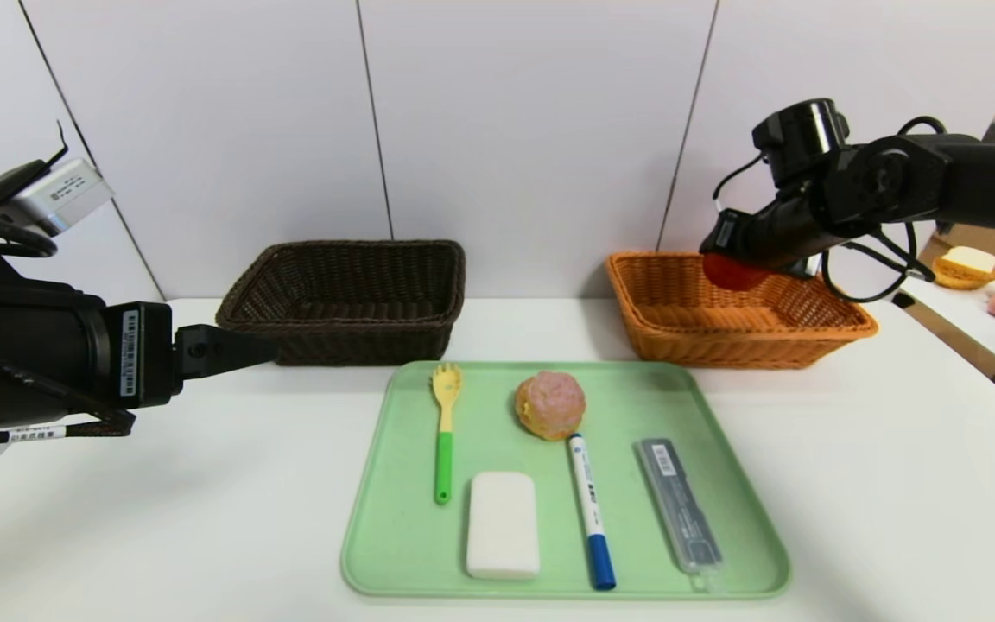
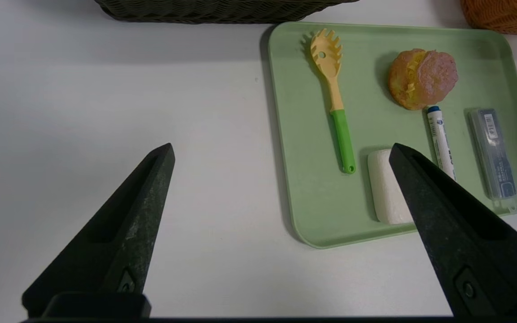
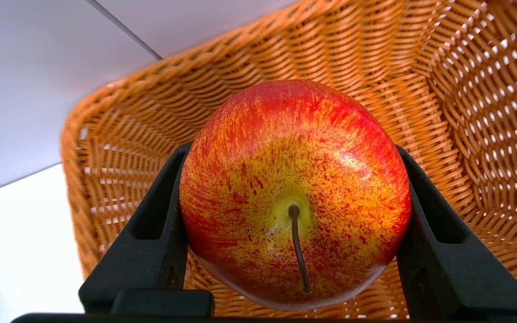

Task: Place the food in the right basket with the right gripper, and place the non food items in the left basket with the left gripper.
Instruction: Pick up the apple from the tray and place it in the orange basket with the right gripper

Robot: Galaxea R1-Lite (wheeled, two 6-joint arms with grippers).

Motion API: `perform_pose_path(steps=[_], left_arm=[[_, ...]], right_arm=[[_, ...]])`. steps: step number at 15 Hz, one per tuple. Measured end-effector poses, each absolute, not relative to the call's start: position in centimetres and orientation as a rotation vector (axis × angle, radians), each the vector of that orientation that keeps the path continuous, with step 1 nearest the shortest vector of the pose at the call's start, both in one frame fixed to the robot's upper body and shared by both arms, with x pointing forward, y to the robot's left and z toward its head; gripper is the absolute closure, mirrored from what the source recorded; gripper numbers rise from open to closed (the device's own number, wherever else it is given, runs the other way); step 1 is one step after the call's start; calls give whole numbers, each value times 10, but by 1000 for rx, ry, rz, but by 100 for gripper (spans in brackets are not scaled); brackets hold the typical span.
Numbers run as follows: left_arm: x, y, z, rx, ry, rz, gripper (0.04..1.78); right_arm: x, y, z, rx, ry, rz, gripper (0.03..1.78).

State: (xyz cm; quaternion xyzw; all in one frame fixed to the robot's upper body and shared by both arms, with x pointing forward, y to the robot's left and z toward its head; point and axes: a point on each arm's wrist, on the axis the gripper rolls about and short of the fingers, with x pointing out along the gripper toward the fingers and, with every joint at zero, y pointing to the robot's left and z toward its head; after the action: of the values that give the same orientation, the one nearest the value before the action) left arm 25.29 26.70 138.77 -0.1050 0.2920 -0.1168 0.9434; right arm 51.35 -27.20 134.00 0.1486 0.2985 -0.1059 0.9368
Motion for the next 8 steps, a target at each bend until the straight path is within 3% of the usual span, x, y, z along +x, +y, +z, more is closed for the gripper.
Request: perform_pose_path(steps=[8], left_arm=[[254,267,1384,-208,610,-235,13]], right_arm=[[529,-289,1315,305,658,-271,59]])
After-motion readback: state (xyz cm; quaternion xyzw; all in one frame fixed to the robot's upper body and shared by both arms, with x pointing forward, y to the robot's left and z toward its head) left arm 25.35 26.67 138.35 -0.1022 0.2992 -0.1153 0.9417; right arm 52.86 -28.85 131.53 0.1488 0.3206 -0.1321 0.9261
